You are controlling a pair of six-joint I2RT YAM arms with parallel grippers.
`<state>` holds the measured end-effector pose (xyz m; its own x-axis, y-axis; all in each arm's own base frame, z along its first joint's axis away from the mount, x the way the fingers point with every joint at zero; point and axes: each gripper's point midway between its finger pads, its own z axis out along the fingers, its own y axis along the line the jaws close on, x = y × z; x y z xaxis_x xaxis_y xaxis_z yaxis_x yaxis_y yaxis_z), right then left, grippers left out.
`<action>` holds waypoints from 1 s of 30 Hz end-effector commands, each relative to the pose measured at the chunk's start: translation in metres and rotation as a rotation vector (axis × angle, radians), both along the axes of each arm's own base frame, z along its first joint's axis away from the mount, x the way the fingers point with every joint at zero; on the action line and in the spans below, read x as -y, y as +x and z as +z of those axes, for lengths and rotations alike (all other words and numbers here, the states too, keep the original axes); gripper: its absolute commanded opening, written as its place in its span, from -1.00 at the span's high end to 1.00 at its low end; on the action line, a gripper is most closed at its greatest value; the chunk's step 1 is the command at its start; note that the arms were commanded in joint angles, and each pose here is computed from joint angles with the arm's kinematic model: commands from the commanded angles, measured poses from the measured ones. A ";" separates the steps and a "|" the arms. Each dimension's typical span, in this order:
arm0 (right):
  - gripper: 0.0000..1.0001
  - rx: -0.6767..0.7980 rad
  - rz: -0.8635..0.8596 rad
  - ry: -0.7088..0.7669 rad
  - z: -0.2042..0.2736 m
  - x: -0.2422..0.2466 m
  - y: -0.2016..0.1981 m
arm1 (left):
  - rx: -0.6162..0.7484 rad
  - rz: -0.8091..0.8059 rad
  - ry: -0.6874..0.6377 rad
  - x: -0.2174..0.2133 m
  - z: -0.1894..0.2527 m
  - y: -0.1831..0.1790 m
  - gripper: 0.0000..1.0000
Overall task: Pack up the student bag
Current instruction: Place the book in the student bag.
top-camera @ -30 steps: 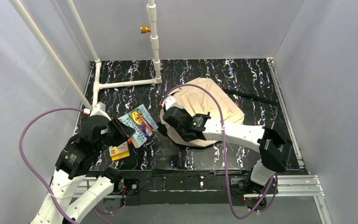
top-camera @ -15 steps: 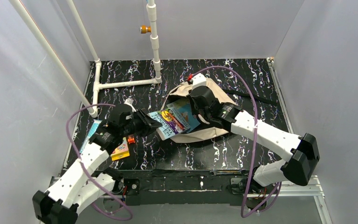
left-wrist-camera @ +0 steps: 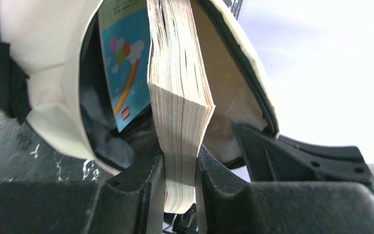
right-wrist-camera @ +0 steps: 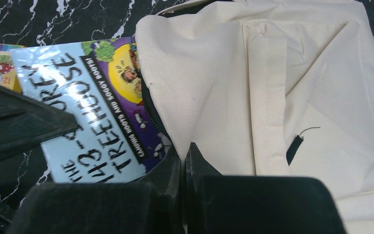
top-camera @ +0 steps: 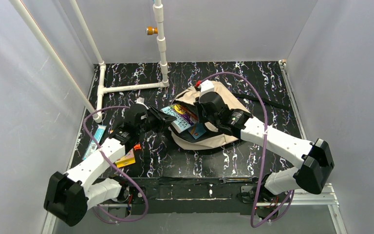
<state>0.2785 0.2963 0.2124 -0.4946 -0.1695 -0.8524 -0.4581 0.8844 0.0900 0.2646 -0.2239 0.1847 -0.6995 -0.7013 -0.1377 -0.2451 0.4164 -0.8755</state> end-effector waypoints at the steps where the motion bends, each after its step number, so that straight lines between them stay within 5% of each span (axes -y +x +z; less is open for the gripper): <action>1: 0.97 0.068 0.013 0.163 0.040 -0.015 0.003 | 0.118 0.015 -0.108 0.021 0.041 0.033 1.00; 16: 0.97 0.087 0.008 0.189 0.051 -0.011 0.002 | -0.027 -0.084 -0.006 0.080 -0.031 0.085 0.94; 18: 0.97 0.086 0.006 0.181 0.048 -0.010 0.002 | -0.060 -0.076 0.036 0.074 -0.040 0.080 0.68; 22: 0.97 0.091 0.002 0.160 0.043 -0.008 0.004 | -0.161 -0.073 0.149 0.050 -0.054 0.062 -0.22; 30: 0.97 0.042 0.062 0.111 0.017 -0.018 0.000 | -0.097 -0.097 0.377 -0.011 -0.026 0.016 -0.96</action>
